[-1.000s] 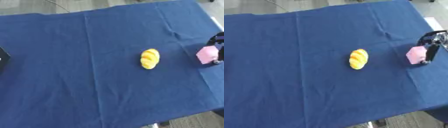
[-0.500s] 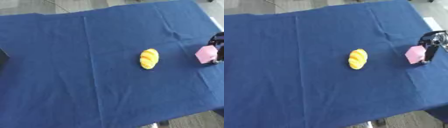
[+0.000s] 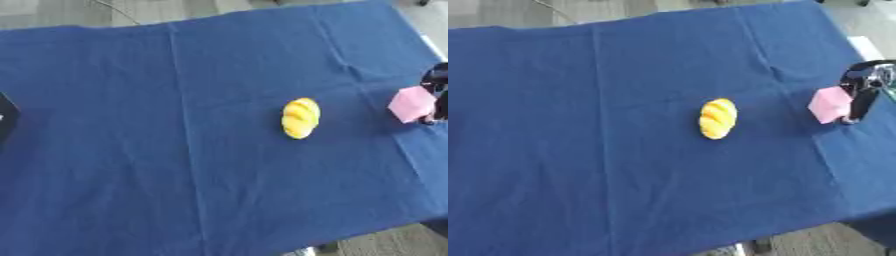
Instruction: Pick up the objects with one hand, pass them to the other hand, and then place them into the box on the other side of the table.
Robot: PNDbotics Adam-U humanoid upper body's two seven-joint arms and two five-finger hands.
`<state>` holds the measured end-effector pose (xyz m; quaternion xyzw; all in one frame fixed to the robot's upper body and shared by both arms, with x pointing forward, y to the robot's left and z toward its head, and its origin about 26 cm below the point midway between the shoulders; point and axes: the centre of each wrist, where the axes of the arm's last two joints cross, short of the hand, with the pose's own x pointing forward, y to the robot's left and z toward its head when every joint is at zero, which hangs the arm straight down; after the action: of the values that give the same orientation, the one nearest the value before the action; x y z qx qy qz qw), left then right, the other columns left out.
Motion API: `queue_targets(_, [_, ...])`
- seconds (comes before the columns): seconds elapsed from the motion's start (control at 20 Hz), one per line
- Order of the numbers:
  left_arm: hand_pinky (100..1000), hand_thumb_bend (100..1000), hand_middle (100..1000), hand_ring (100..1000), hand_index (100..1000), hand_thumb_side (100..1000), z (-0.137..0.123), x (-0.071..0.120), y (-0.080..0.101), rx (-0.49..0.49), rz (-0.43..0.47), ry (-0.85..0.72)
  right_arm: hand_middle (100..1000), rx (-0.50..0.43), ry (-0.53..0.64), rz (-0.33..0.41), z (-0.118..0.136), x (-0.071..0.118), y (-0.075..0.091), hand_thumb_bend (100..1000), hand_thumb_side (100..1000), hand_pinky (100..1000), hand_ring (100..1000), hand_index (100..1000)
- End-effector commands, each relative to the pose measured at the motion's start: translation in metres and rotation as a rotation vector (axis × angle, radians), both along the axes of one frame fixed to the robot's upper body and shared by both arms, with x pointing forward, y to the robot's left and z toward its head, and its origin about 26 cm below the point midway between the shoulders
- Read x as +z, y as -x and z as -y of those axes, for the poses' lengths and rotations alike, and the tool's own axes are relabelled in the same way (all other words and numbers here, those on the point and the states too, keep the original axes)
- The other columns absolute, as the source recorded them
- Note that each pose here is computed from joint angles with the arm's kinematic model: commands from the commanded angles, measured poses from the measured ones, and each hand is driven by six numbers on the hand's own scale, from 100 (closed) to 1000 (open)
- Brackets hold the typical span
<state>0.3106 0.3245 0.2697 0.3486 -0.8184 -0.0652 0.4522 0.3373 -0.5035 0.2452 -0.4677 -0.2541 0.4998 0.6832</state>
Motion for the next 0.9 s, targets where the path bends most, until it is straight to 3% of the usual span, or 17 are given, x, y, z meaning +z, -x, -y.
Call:
queue_targets(0.05, [793, 514, 696, 707, 785, 442, -0.0041, 0.0100, 0.0046, 0.014, 0.033, -0.019, 651, 0.010, 0.028, 0.061, -0.0025, 0.0261, 0.0045, 371, 100, 916, 857, 617])
queue_targets(0.4, [793, 512, 696, 707, 778, 443, -0.0052, 0.0081, 0.0046, 0.018, 0.028, -0.018, 611, 0.009, 0.033, 0.055, -0.0067, 0.0310, 0.0066, 354, 100, 910, 836, 574])
queue_targets(0.65, [793, 512, 693, 706, 776, 443, -0.0055, 0.0091, 0.0049, 0.021, 0.034, -0.016, 627, 0.009, 0.036, 0.049, -0.0079, 0.0322, 0.0073, 390, 100, 912, 840, 602])
queue_targets(0.8, [793, 511, 693, 706, 776, 443, -0.0056, 0.0090, 0.0050, 0.022, 0.034, -0.016, 703, 0.002, 0.048, 0.035, -0.0078, 0.0320, 0.0074, 423, 100, 921, 871, 681])
queue_targets(0.9, [794, 511, 693, 706, 777, 443, -0.0058, 0.0088, 0.0050, 0.023, 0.032, -0.016, 785, 0.002, 0.061, 0.028, -0.0084, 0.0321, 0.0074, 451, 100, 932, 904, 791])
